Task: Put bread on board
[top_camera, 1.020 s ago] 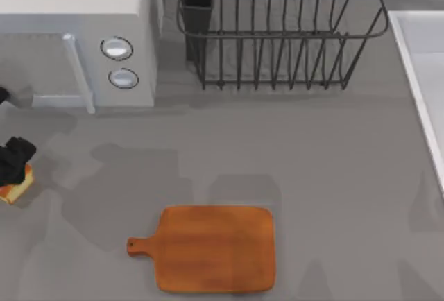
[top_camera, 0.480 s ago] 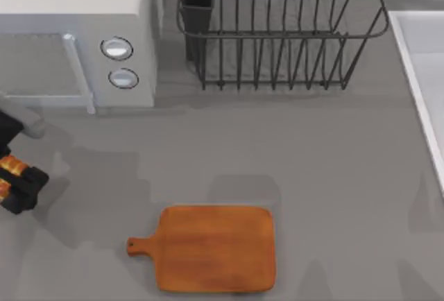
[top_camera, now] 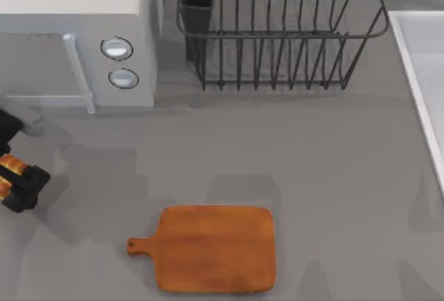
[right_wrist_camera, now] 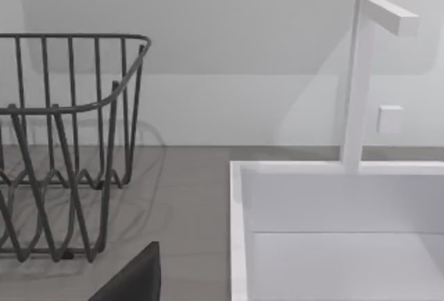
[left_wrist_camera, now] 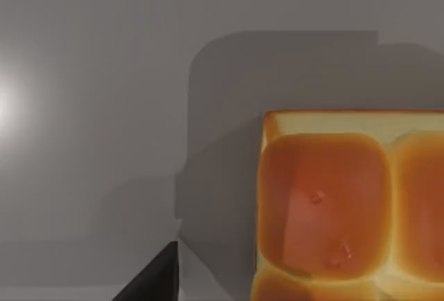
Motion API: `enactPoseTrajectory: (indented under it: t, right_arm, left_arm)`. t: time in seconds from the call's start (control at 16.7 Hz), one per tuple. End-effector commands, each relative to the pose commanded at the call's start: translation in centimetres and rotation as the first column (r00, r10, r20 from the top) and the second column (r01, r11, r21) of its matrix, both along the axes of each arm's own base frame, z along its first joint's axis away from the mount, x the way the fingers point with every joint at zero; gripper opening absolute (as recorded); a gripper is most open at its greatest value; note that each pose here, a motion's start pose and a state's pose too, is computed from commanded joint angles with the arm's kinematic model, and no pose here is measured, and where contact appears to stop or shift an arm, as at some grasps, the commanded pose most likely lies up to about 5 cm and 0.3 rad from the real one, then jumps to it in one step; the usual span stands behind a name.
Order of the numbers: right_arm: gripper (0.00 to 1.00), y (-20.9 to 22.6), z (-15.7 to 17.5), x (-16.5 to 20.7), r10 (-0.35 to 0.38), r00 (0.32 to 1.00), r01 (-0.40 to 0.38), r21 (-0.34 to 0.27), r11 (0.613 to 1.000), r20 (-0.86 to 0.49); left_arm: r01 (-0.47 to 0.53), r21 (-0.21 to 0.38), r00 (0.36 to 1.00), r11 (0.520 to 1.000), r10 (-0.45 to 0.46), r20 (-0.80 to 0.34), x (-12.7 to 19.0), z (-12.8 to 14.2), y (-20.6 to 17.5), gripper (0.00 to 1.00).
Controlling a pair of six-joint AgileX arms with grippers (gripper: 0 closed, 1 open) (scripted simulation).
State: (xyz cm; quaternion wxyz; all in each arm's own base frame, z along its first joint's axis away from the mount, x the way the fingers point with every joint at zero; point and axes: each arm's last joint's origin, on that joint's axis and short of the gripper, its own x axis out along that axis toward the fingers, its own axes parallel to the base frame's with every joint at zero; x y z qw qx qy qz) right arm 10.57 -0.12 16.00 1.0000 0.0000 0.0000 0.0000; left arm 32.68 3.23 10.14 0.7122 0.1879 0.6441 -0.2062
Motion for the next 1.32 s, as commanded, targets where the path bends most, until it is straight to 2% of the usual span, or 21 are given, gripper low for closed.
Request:
enactPoseTrajectory:
  t: [0.78,1.26,1.32]
  right_arm:
    - [1.00,0.0,0.0,0.0,0.000,1.000,0.000,0.000,1.000,0.000]
    - [1.00,0.0,0.0,0.0,0.000,1.000,0.000,0.000,1.000,0.000]
    - [1.00,0.0,0.0,0.0,0.000,1.000,0.000,0.000,1.000,0.000]
  left_arm:
    - [0.000,0.000,1.000,1.000,0.000,0.000,0.0,0.0,0.0,0.02]
    - [0.000,0.000,1.000,1.000,0.000,0.000,0.0,0.0,0.0,0.00]
    - [-0.012,-0.004,1.000,1.000,0.012,0.002,-0.4,1.2,0.2,0.00]
